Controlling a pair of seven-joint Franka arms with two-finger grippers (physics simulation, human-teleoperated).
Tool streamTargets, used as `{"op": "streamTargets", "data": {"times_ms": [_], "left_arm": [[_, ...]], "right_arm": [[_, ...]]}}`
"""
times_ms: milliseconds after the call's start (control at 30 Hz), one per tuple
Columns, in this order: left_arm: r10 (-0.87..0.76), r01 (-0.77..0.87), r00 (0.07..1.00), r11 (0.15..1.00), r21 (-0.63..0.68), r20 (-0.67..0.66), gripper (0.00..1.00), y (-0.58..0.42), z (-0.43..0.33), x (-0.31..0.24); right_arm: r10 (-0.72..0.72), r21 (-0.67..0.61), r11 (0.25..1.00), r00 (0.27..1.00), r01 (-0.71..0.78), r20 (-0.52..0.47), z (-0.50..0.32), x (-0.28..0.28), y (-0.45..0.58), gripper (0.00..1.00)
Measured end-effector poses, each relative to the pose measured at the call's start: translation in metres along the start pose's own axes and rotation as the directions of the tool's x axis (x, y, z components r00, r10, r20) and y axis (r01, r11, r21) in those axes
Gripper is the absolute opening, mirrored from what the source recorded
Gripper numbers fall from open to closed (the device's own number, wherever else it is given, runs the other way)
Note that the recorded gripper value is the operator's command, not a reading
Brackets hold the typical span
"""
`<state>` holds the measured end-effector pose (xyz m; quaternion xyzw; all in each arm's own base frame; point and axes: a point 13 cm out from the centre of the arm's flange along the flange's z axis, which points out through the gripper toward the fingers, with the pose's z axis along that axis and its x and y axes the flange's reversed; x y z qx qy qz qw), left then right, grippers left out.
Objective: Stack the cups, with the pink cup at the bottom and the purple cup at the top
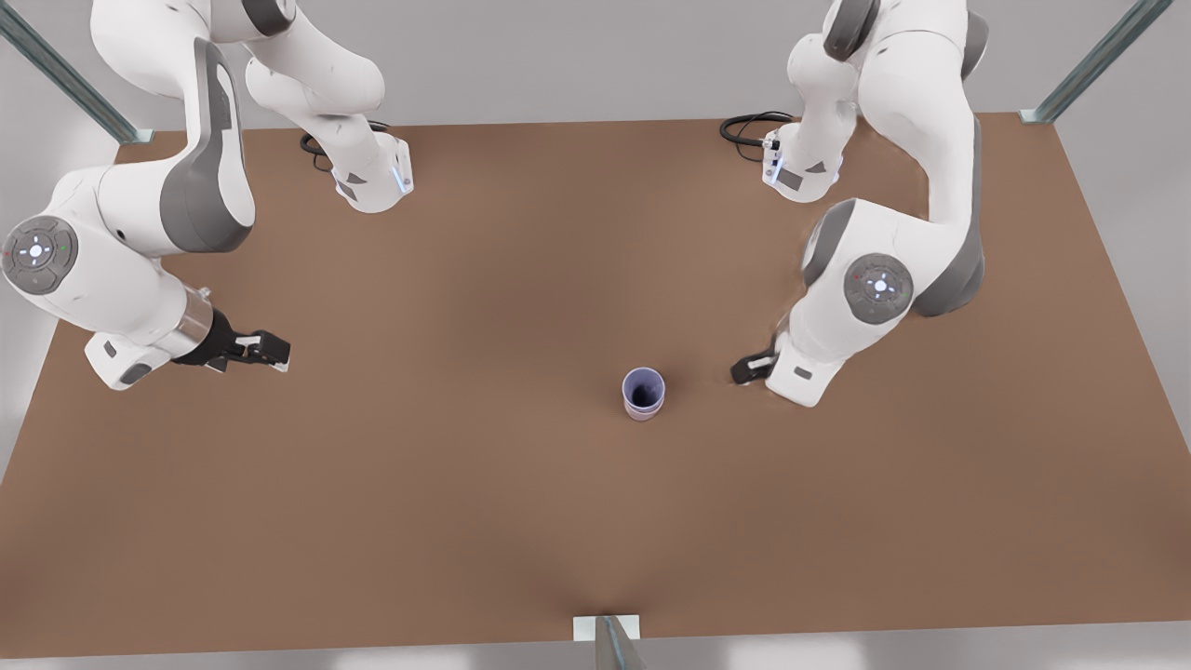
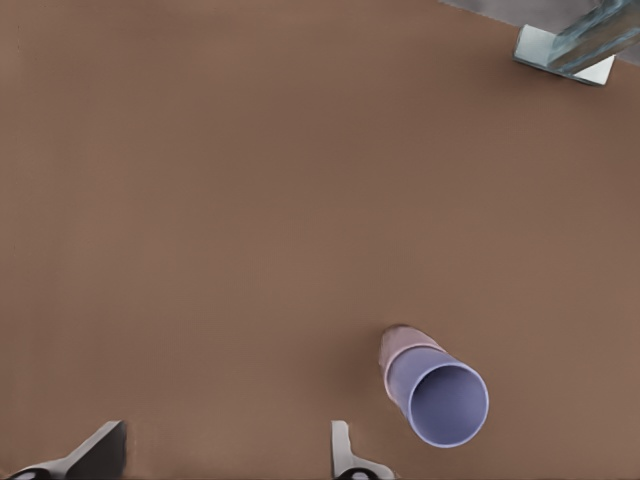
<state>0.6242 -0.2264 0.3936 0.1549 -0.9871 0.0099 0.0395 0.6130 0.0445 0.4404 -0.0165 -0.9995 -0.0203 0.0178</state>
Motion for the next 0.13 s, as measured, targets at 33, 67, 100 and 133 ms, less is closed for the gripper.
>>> {"op": "streamTargets", "data": {"times_ms": [33, 67, 100, 133], "left_arm": [[-0.021, 0.021, 1.000, 0.999, -0.029, -0.008, 1.00, 0.045, -0.013, 0.001], [-0.025, 0.024, 0.999, 0.998, -0.056, -0.022, 1.00, 0.074, -0.015, 0.005], [-0.018, 0.015, 0.999, 0.997, -0.075, -0.032, 1.00, 0.091, -0.017, 0.007], [-0.011, 0.007, 0.999, 0.996, -0.088, -0.041, 1.00, 0.104, -0.018, 0.007]], "right_arm": [[0.000, 0.000, 1.000, 1.000, 0.000, 0.000, 0.000, 0.000, 0.000, 1.00], [0.000, 0.000, 1.000, 1.000, 0.000, 0.000, 0.000, 0.000, 0.000, 1.00], [0.000, 0.000, 1.000, 1.000, 0.000, 0.000, 0.000, 0.000, 0.000, 1.00], [0.000, 0.000, 1.000, 1.000, 0.000, 0.000, 0.000, 0.000, 0.000, 1.00]]}}
